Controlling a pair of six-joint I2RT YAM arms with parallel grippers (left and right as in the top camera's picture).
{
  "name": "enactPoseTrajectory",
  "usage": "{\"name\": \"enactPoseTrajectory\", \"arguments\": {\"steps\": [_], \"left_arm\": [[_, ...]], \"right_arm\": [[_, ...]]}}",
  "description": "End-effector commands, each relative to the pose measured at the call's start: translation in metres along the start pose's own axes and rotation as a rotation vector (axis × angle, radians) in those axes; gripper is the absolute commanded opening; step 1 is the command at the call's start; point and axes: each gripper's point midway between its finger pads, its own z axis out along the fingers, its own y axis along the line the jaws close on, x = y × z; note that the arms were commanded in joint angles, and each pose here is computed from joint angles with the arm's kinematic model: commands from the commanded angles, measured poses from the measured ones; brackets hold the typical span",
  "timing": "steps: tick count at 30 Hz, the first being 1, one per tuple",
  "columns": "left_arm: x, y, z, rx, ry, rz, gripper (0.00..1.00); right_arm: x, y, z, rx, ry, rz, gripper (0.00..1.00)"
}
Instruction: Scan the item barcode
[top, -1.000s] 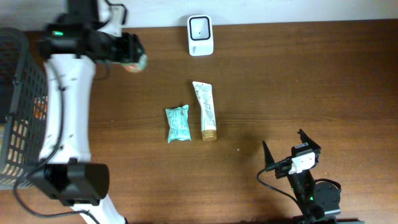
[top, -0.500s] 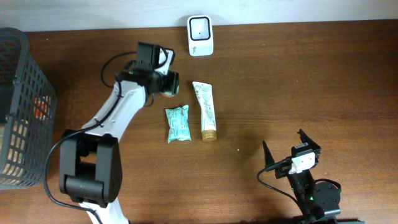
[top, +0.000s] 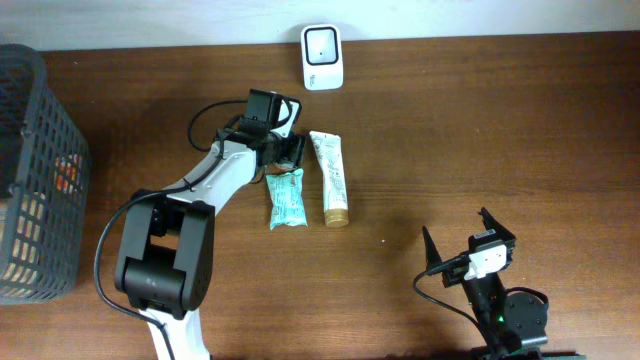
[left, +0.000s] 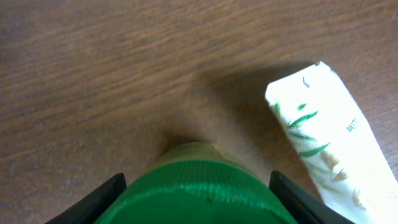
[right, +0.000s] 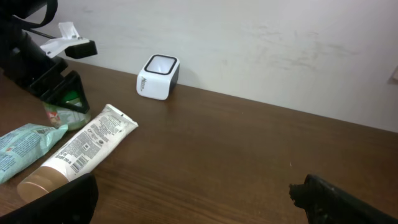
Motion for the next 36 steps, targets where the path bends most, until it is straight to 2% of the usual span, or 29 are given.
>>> {"name": "enactPoseTrajectory", "arguments": {"steps": [1, 5, 7, 8, 9, 10, 15, 20, 24, 27, 29, 34, 36], "left_arm": [[0.008, 0.001, -0.002, -0.008, 0.035, 0.008, 0.66], [0.012, 0.001, -0.002, -0.007, 0.05, 0.007, 0.7], [0.01, 0.001, -0.003, -0.007, 0.045, 0.007, 0.76], [0.004, 0.001, -0.005, -0.007, 0.035, 0.008, 0.91], [-0.002, 0.001, -0.009, -0.007, 0.029, 0.009, 0.98], [-0.007, 0.001, -0.013, -0.008, 0.025, 0.009, 0.99], [-0.059, -0.001, -0.06, -0.01, -0.026, 0.011, 0.99], [-0.119, 0.003, -0.143, -0.024, -0.117, 0.003, 0.99], [-0.142, 0.025, -0.206, -0.059, -0.183, -0.034, 0.99], [-0.15, 0.059, -0.263, -0.116, -0.256, -0.099, 0.99], [-0.147, 0.097, -0.305, -0.175, -0.317, -0.201, 0.99], [-0.107, 0.191, -0.372, -0.337, -0.384, -0.448, 0.99], [-0.078, 0.234, -0.389, -0.413, -0.371, -0.543, 0.99]], "right_arm": [[0.003, 0.001, 0.0, -0.003, 0.002, 0.011, 0.98], [0.003, 0.001, 0.0, -0.003, 0.003, 0.011, 0.98], [0.003, 0.001, 0.0, -0.003, 0.003, 0.011, 0.98], [0.003, 0.001, 0.0, -0.003, 0.003, 0.011, 0.98], [0.003, 0.001, 0.0, -0.003, 0.003, 0.011, 0.98], [0.003, 0.001, 0.0, -0.003, 0.003, 0.011, 0.98], [0.003, 0.001, 0.0, -0.003, 0.003, 0.011, 0.98], [0.003, 0.001, 0.0, -0.003, 0.002, 0.011, 0.98], [0.003, 0.001, 0.0, -0.003, 0.003, 0.011, 0.98], [0.003, 0.001, 0.0, -0.003, 0.003, 0.011, 0.98], [0.003, 0.001, 0.0, -0.003, 0.003, 0.011, 0.98], [0.003, 0.001, 0.0, -0.003, 0.003, 0.011, 0.98], [0.003, 0.001, 0.0, -0.003, 0.003, 0.011, 0.98]]}}
